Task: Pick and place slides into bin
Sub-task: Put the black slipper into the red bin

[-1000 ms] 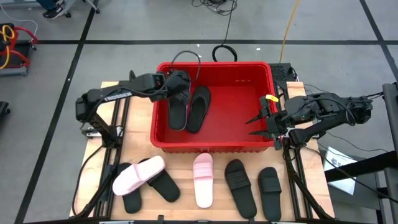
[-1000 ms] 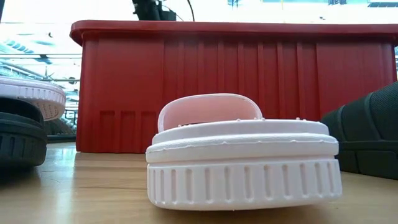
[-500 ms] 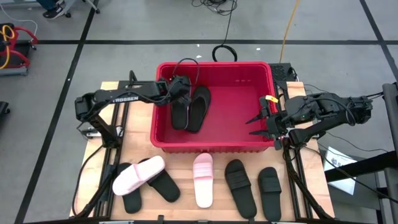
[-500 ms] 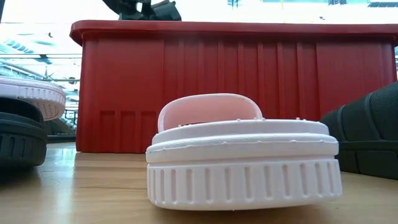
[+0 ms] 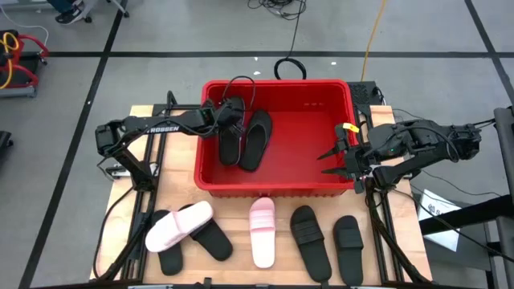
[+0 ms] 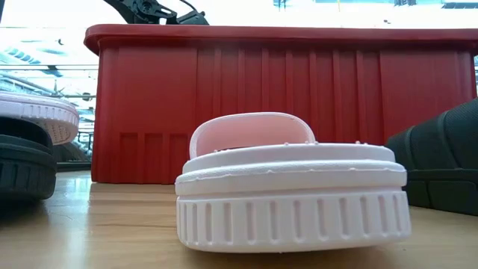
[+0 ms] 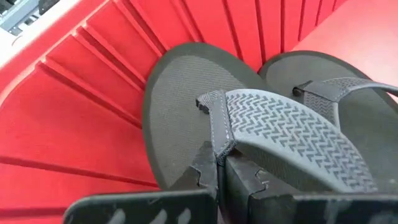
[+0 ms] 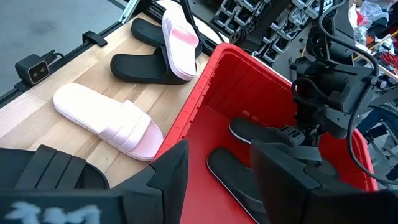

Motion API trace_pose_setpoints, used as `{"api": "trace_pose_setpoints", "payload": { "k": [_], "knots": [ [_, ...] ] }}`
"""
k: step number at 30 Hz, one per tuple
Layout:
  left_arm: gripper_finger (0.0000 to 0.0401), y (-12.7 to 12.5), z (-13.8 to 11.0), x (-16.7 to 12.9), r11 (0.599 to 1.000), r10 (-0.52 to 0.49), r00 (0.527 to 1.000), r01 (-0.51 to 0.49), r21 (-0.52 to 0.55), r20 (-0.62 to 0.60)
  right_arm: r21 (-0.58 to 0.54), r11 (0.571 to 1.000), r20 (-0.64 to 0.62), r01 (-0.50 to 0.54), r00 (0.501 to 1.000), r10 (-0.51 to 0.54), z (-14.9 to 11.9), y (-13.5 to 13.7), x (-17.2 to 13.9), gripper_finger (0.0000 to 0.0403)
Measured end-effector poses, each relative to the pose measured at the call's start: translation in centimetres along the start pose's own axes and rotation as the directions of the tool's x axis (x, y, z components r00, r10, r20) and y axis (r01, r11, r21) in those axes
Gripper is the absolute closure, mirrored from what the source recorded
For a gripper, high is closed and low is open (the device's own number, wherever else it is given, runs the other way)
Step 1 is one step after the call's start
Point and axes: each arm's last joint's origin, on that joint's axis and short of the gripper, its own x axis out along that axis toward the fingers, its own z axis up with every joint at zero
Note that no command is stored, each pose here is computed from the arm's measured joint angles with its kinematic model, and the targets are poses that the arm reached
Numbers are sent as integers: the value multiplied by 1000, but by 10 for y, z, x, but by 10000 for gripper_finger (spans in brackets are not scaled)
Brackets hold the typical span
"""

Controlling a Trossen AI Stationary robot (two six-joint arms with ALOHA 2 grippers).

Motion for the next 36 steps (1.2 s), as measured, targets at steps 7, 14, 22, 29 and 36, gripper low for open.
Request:
{"api": "trace_pose_setpoints", "payload": {
  "k": [7,14,22,29,36],
  "knots": [
    [401,-8,-3,2,1000,-16,1000,16,18,-10,0,1000,0,0,1000,0,0,0,0,238],
    [401,-23,-9,9,998,-50,998,51,27,-30,0,1000,0,0,1000,0,0,0,0,238],
    [401,-27,-21,20,997,-43,992,50,62,-117,0,1000,-1,0,1000,0,0,0,0,238],
    [401,-24,-14,14,995,-4,992,16,94,-127,2,1000,0,0,1000,0,0,0,0,238],
    [401,-15,-5,8,989,80,986,-60,132,-149,1,1000,0,0,1000,0,0,0,0,238]
  ]
}}
